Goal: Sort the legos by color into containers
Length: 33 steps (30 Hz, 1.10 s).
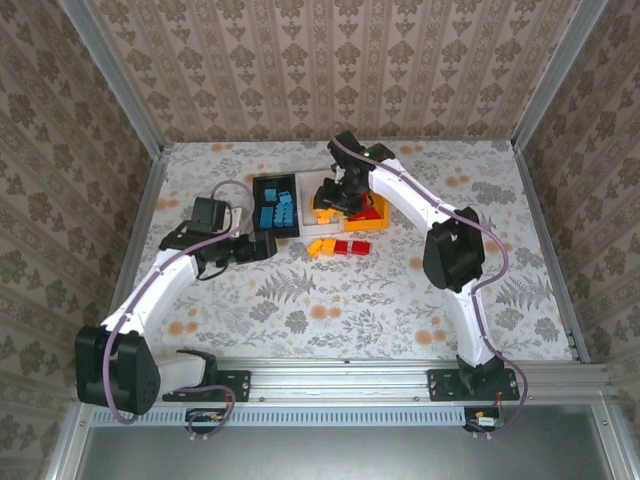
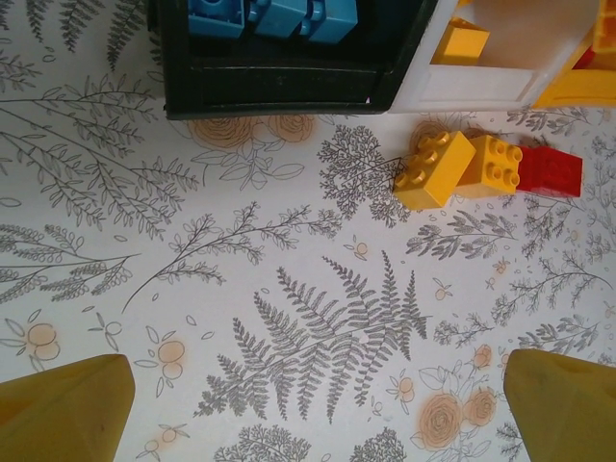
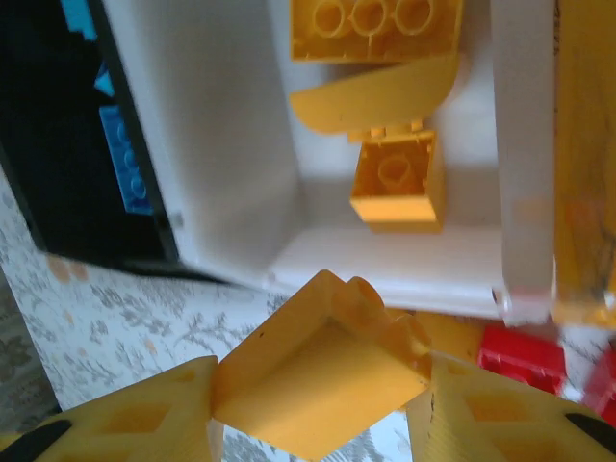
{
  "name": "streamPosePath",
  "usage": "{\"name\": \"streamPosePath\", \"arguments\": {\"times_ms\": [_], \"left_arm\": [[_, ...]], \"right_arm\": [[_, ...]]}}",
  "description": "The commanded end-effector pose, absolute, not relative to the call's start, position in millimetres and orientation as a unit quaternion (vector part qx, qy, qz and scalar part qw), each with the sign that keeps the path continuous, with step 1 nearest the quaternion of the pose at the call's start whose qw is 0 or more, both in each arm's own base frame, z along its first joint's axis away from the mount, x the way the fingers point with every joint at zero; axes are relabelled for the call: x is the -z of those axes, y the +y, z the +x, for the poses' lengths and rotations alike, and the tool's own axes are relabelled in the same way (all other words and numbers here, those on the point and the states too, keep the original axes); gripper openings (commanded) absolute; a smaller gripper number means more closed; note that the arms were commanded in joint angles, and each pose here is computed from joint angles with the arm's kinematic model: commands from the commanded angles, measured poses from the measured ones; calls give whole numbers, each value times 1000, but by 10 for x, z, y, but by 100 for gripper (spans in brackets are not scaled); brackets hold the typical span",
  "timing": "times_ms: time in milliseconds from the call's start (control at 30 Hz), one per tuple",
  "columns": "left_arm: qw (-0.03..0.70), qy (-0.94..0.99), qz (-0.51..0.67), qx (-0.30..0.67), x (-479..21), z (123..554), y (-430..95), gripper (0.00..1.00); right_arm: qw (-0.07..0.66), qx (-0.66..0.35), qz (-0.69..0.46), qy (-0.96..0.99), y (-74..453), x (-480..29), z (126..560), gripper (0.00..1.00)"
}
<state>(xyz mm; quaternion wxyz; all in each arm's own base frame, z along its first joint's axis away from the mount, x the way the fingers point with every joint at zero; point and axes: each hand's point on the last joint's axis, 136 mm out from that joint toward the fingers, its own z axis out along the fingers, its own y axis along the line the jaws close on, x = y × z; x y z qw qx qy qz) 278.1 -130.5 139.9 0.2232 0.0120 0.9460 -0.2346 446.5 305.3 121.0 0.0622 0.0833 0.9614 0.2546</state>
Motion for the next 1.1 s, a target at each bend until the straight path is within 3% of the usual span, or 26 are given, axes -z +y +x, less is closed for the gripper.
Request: {"name": "streamPosePath", "arguments": {"times_ms": [0,100,200,267,633,1067], "left_arm": [[215,948,24,234,-1387,2673,-1278,100],[214,949,32,231,-1396,2641,-1267,100],[212,949,36,230,-1397,2623,-1265,100],[210,949,39,230,-1391,2620,-1267,100],[169,953,161,192,-1293,2662,-1687,98],[127,941,277,150,-1003,2867,-2285,88]], "right_arm": [[51,-287,110,950,3156,-1199,4615,47],[52,-287,117,949,3148,-1154,4709,50],[50,-290,121,948,3147,-1124,4768,65],[51,-291,119,948,3149,-1134,4785,69],[72,-279,93,953,2963,-1463,4580,71],[75,-237,142,958,2013,-1346,3585,71]]}}
